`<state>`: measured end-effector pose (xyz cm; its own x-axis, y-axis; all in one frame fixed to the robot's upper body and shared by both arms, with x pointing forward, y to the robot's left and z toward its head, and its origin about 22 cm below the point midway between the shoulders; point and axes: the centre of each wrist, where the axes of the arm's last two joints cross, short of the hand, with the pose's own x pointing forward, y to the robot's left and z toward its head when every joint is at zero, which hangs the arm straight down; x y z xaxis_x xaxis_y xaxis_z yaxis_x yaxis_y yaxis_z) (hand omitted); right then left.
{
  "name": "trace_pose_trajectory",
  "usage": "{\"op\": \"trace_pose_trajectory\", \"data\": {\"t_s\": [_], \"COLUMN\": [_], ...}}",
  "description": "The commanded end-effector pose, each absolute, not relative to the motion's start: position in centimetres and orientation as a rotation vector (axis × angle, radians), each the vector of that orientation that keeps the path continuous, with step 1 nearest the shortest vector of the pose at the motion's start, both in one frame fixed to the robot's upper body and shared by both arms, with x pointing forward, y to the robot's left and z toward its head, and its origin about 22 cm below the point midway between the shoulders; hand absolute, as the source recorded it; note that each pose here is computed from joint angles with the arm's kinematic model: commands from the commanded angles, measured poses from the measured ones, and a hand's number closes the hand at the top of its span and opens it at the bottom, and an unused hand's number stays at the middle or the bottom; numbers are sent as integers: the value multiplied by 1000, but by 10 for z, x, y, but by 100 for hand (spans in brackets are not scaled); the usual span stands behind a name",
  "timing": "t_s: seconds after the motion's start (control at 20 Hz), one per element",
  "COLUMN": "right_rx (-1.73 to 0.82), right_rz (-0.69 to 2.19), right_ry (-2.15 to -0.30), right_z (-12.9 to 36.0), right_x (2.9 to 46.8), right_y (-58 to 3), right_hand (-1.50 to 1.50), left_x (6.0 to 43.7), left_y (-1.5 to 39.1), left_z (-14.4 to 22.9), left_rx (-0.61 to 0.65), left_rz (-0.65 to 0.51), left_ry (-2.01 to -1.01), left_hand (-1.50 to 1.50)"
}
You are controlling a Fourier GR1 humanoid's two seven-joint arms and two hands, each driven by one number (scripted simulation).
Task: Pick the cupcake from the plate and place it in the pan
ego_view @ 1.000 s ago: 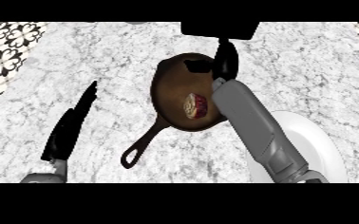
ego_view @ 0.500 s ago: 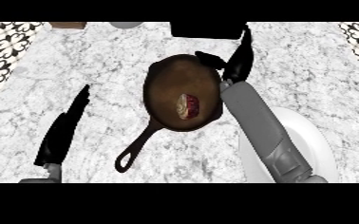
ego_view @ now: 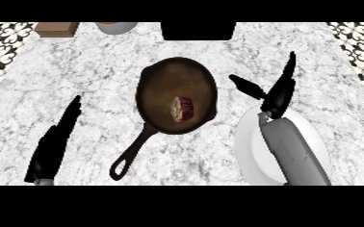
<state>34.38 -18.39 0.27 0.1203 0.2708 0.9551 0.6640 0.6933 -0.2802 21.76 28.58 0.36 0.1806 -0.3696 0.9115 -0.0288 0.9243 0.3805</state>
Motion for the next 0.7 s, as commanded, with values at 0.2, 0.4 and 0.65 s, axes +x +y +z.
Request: {"op": "trace_pose_trajectory", "data": {"t_s": [0.2, 0.4, 0.65], "right_rx": [-861, -859, -838], "right_rz": [-314, -306, -311], "right_ry": [-1498, -1497, -1507], "right_z": [4, 27, 27], "right_x": [248, 217, 192], "right_y": [-258, -283, -305], "right_hand": [-150, -150, -150], "left_x": [222, 213, 221], "left_y": [290, 294, 285], "left_z": [11, 11, 6], "left_rx": [352, 341, 344], "left_rz": [-221, -257, -244], "left_ry": [-1386, -1374, -1375], "left_hand": [0, 0, 0]}}
